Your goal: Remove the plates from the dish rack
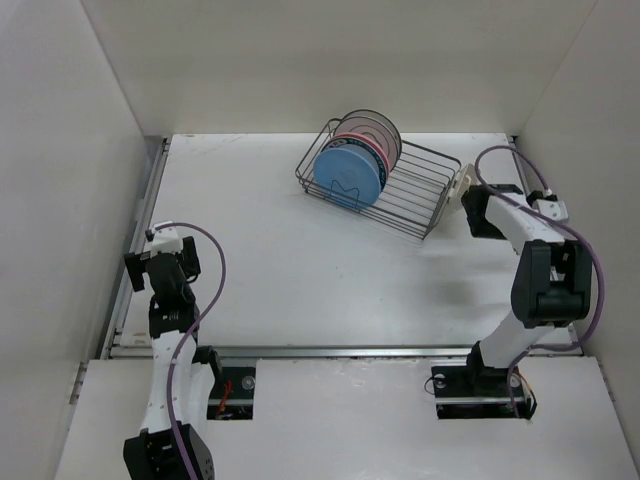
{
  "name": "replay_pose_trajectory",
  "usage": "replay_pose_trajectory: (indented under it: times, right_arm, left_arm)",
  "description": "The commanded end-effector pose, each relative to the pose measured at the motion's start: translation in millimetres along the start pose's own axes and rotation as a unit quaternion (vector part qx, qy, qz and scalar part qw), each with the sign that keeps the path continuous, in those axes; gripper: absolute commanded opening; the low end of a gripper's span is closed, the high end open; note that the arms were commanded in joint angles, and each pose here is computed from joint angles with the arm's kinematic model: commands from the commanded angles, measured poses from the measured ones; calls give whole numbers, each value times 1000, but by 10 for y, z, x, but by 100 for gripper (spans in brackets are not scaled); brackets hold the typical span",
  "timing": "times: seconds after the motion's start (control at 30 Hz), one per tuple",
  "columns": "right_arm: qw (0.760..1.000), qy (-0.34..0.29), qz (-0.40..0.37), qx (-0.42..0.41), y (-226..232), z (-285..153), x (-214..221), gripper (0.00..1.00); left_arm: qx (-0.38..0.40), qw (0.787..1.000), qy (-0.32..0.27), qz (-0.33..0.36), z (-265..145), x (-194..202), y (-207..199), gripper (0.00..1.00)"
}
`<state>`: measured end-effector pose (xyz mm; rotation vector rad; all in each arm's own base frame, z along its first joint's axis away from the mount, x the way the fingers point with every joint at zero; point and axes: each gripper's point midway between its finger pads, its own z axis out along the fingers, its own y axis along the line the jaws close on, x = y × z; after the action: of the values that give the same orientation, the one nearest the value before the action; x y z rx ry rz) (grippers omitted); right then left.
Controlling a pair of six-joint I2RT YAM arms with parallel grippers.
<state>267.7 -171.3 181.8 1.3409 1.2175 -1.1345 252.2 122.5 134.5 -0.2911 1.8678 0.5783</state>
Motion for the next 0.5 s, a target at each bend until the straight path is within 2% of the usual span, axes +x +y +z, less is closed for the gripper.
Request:
replay_pose_trajectory:
  times: [0.0,0.03,0.13,0.17,0.2,0.23,0.27,0.3,0.33,0.37,0.4,0.43,0.47]
  right_arm:
    - [993,-90,-61,-35,250,-94,-735,100]
    - [994,-93,-12,-49,374,-209,-1020,100]
    - [995,-47,31,-80,568,-488,-1388,100]
    - [992,-21,56,-111,754,-725,-1589,100]
    - [990,-12,48,-131,854,-860,-1694,100]
    - [982,-21,-107,-155,911,-974,-1723,100]
    - [959,39,-62,-274,1487,-1332,-1626,100]
    - [910,49,-80,-403,1722,-1660,-1710,100]
    - [838,54,-102,-533,1913,-2056,-1690,100]
    - [762,30,-99,-639,2023,-2446,-1804,100]
    - [637,46,-95,-764,1971,-3084,-1684,100]
    - [587,43,-79,-805,1912,-3305,-1750,100]
    - [545,43,-73,-834,1882,-3524,-1743,100]
  left_arm:
    - [-1,1000,-26,-6,1,-117,6,100]
    - [-1,1000,-26,-6,1,-117,6,100]
    - [18,1000,-15,9,11,-101,-54,100]
    - [36,999,-23,17,2,-282,-82,100]
    - [57,997,-23,45,-13,-389,-115,100]
    - [117,991,5,69,-79,-361,-276,100]
    - [135,988,-24,70,-154,-859,-252,100]
    - [159,984,8,77,-91,-900,-329,100]
    - [173,983,26,61,-91,-1037,-364,100]
    - [202,974,82,64,-158,-979,-423,100]
    - [218,970,86,63,-47,-1400,-455,100]
    - [243,962,105,73,-40,-1510,-506,100]
    - [300,934,166,101,-201,-1391,-594,100]
